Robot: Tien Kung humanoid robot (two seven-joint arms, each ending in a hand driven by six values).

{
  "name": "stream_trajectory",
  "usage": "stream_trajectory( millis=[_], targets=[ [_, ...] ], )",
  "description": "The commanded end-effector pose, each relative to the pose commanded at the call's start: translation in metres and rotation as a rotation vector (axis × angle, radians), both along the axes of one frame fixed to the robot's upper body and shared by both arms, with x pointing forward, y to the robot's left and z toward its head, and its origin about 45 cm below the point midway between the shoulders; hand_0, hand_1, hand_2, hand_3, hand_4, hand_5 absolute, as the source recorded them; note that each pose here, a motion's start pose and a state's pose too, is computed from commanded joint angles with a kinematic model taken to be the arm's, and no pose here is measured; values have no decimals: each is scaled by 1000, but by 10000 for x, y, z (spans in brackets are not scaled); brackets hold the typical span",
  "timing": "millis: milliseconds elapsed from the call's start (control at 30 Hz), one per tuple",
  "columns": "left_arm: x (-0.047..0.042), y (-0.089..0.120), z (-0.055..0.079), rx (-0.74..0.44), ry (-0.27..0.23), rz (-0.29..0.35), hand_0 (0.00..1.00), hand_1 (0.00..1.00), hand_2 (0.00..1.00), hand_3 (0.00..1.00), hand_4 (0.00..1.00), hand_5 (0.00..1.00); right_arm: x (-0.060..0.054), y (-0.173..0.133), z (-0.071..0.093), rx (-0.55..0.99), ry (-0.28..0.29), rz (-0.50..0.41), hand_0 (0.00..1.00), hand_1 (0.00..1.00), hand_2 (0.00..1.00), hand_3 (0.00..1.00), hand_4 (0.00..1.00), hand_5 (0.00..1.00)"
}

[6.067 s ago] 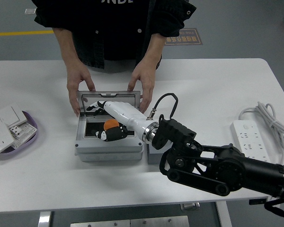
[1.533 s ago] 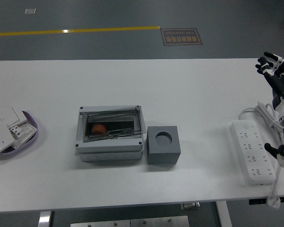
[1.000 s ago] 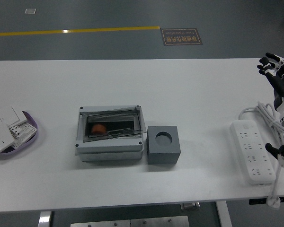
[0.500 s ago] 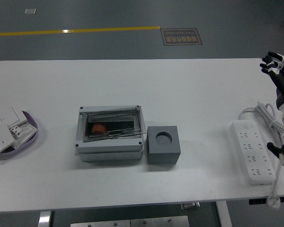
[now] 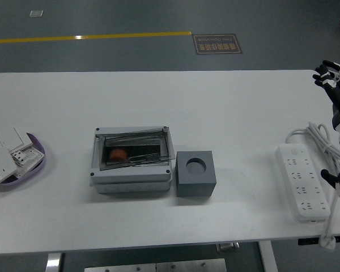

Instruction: Pick up the cylinder from the cube,place it in the box,flap close box

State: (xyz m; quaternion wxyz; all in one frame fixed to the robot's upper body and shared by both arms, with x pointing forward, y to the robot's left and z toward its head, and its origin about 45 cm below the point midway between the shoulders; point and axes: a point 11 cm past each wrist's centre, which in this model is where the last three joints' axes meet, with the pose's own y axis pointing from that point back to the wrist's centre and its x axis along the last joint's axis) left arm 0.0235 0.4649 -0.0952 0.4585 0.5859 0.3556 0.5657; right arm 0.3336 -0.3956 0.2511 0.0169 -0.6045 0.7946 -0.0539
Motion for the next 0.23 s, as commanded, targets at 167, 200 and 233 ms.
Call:
stream_trajectory(
  millis=[167, 200, 233],
  targets=[
    [11, -10, -3, -1, 0, -3, 595, 622, 615, 631, 680, 246, -3, -10, -7, 1, 2, -3, 726, 646, 645, 660, 692, 366],
    [12, -11, -3, -2, 0, -3, 595, 622, 615, 631, 680, 246, -3, -10, -10, 1, 3, -3, 726, 646, 645, 660, 692, 366],
    [13, -12, -4, -2, 0, -3, 595, 622, 615, 631, 680, 246, -2, -10, -12, 0, 4, -2, 726, 646, 645, 660, 692, 366]
  ],
)
